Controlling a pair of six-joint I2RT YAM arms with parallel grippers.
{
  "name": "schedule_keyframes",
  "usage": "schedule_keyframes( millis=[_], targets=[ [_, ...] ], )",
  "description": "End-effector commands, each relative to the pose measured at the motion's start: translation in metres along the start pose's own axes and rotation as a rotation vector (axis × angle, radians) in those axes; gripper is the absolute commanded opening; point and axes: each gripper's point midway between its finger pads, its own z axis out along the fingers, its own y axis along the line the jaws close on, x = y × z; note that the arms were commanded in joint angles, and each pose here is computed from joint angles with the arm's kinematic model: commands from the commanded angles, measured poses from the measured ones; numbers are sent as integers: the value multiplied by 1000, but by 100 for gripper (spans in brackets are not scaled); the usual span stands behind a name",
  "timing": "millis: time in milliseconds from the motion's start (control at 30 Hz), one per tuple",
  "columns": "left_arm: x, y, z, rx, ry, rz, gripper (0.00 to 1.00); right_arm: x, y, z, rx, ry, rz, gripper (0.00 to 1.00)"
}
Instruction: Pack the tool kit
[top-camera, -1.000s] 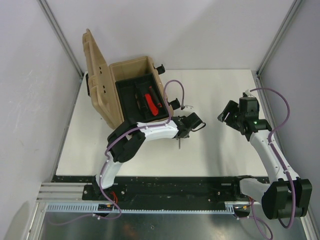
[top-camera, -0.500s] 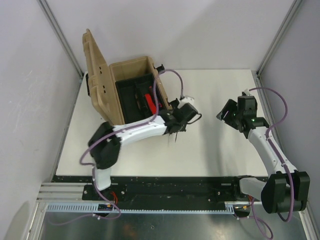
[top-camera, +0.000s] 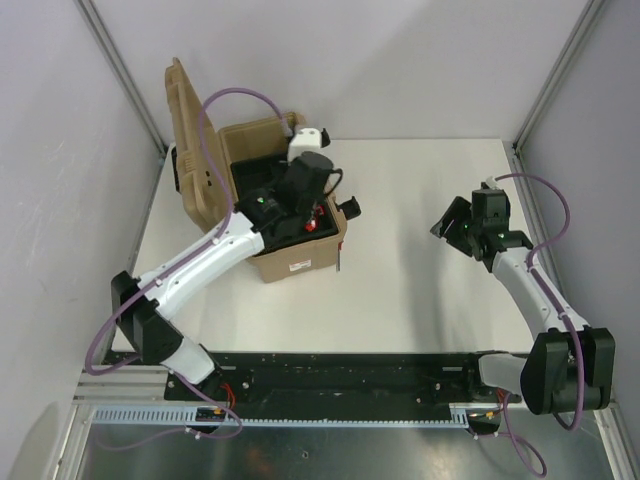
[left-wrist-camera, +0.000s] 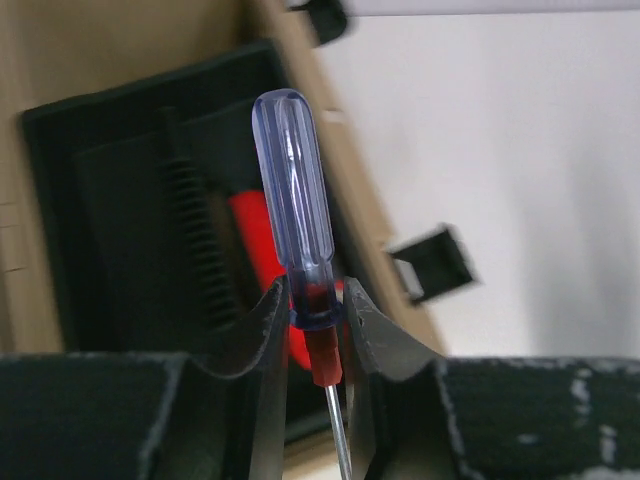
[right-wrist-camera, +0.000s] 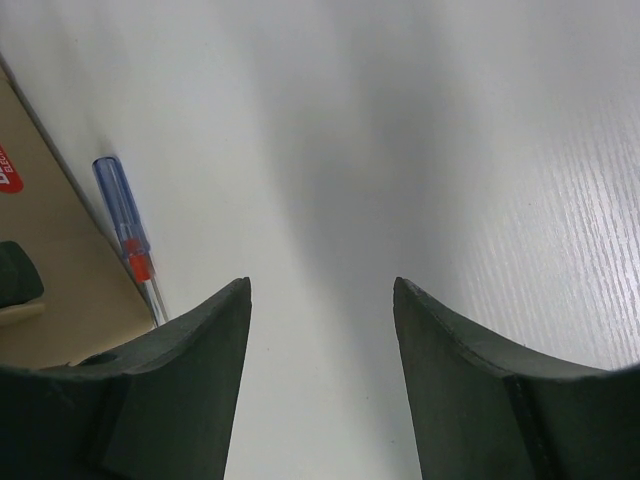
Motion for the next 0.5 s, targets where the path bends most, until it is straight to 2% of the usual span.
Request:
schedule_keyframes(
  millis=[0, 167, 467],
  targets=[
    [-12, 87, 8, -239, -31, -72, 0, -5, 6, 2, -20, -23, 7, 63],
    [8, 134, 23, -350, 17, -115, 0, -5, 8, 3, -21, -25, 13, 63],
    [53, 157, 62, -427, 145, -67, 0, -1, 14, 6, -27, -21, 22, 62]
  ],
)
